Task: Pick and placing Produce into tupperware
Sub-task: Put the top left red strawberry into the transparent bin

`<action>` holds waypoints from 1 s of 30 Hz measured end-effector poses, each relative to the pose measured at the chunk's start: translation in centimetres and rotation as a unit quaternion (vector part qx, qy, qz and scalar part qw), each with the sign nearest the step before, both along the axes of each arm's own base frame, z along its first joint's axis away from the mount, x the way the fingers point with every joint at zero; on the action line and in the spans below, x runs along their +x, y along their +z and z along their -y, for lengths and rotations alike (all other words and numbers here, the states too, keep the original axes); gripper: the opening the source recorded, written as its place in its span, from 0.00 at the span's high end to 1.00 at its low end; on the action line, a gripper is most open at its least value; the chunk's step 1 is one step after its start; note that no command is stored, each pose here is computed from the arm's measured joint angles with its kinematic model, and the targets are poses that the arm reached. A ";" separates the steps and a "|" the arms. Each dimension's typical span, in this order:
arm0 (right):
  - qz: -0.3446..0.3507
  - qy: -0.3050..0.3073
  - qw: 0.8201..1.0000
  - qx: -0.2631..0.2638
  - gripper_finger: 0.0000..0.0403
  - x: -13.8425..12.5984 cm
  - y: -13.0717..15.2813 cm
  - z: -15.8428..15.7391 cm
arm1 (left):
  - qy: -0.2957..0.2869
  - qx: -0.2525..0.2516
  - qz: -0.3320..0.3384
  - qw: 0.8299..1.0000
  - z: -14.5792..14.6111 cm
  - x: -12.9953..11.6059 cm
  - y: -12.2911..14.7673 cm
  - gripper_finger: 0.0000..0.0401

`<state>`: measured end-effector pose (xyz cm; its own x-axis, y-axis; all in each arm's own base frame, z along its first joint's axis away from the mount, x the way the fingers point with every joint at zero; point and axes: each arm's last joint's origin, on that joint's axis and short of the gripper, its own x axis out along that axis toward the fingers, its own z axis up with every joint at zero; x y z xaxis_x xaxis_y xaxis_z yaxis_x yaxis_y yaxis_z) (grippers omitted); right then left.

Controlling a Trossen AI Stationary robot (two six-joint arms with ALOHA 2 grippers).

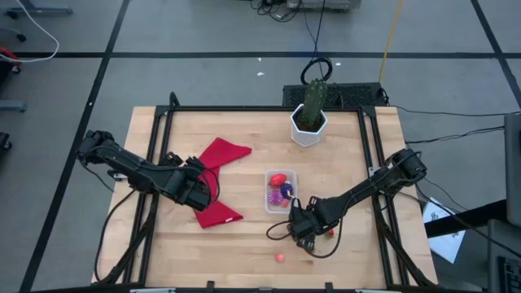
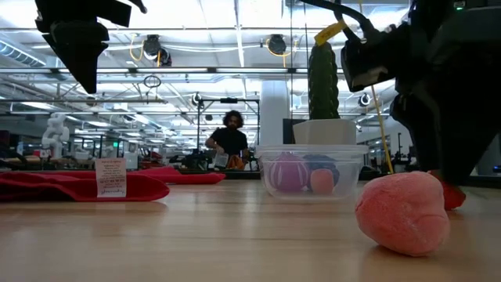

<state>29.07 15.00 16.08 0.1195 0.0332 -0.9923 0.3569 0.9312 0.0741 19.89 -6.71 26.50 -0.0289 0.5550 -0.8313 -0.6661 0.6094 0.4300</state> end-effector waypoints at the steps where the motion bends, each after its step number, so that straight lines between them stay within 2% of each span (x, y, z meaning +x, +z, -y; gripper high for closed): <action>1: 0.001 -0.002 1.000 0.001 0.39 0.0 0.0 0.0 | 0.000 0.000 0.000 1.000 0.0 0.0 0.0 0.06; 23: 0.003 -0.018 1.000 0.003 0.39 0.3 -0.1 0.6 | -0.003 0.000 -0.002 1.000 0.0 0.0 0.0 0.06; 30: 0.000 -0.027 0.999 0.022 0.39 -0.2 -1.5 0.8 | -0.003 0.000 -0.002 1.000 0.0 0.0 0.0 0.06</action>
<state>28.88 14.24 14.59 0.1228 0.0698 -0.9900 0.4073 0.9061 0.1144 19.89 -6.71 26.50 -0.0289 0.5550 -0.8313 -0.6606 0.6135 0.4326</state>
